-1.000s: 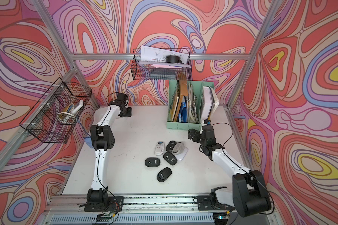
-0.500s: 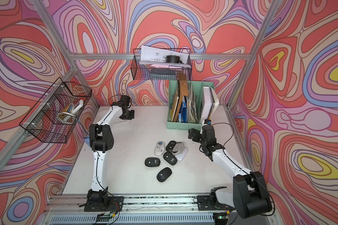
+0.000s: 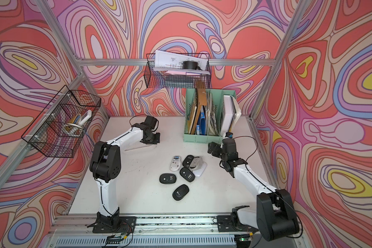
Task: Put the mouse in the storage box
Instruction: Move the storage box to the center of the board, then pick up the mouse from the center of the board.
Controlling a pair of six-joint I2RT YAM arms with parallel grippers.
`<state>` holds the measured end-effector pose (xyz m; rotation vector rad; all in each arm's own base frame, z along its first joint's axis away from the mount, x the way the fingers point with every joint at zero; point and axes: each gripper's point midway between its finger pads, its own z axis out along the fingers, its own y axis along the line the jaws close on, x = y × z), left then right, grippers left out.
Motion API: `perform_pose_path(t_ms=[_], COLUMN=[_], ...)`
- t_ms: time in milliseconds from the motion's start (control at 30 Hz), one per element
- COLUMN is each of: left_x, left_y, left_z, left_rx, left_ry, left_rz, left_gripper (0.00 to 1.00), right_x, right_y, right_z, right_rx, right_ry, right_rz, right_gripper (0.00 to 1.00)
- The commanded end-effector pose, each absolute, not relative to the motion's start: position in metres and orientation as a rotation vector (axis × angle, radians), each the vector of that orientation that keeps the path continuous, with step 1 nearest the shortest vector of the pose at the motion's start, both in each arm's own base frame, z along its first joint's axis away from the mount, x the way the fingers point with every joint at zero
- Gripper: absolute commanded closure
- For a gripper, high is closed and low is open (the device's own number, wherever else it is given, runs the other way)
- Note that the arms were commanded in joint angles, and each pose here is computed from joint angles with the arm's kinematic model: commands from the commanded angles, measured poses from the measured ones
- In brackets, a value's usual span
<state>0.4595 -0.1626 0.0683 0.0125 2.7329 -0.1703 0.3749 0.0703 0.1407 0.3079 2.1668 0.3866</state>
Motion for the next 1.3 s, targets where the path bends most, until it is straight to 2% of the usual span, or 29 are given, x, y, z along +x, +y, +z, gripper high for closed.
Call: perform_pose_path(t_ms=[0, 267, 333, 500, 667, 800, 1000, 1133, 1267], left_x=[0.447, 0.423, 0.422, 0.418, 0.391, 0.347, 0.293, 0.279, 0.279], left_y=[-0.197, -0.259, -0.264, -0.26, -0.268, -0.303, -0.352, -0.374, -0.386], left_z=[0.075, 0.077, 0.079, 0.103, 0.147, 0.158, 0.142, 0.139, 0.132], left_rx=[-0.025, 0.102, 0.106, 0.129, 0.284, 0.473, 0.725, 0.828, 0.91], left_ry=[2.702, 2.706, 2.699, 2.647, 2.551, 2.549, 2.569, 2.537, 2.501], left_rz=[-0.292, -0.362, -0.369, -0.326, -0.249, -0.285, -0.207, -0.141, -0.016], left_gripper=[0.84, 0.8, 0.72, 0.44, 0.3, 0.26, 0.18, 0.13, 0.13], right_x=[0.372, 0.361, 0.359, 0.355, 0.352, 0.349, 0.334, 0.322, 0.312], right_y=[0.07, 0.065, 0.063, 0.06, 0.05, 0.04, 0.01, -0.006, -0.014], right_z=[0.141, 0.139, 0.14, 0.145, 0.149, 0.155, 0.158, 0.162, 0.163], right_rx=[0.332, 0.355, 0.357, 0.363, 0.389, 0.422, 0.557, 0.639, 0.676], right_ry=[2.174, 2.189, 2.188, 2.186, 2.183, 2.165, 2.122, 2.086, 2.058], right_rz=[0.386, 0.358, 0.353, 0.332, 0.275, 0.218, 0.07, -0.005, -0.028], right_gripper=[0.08, 0.08, 0.08, 0.08, 0.09, 0.08, 0.09, 0.09, 0.09])
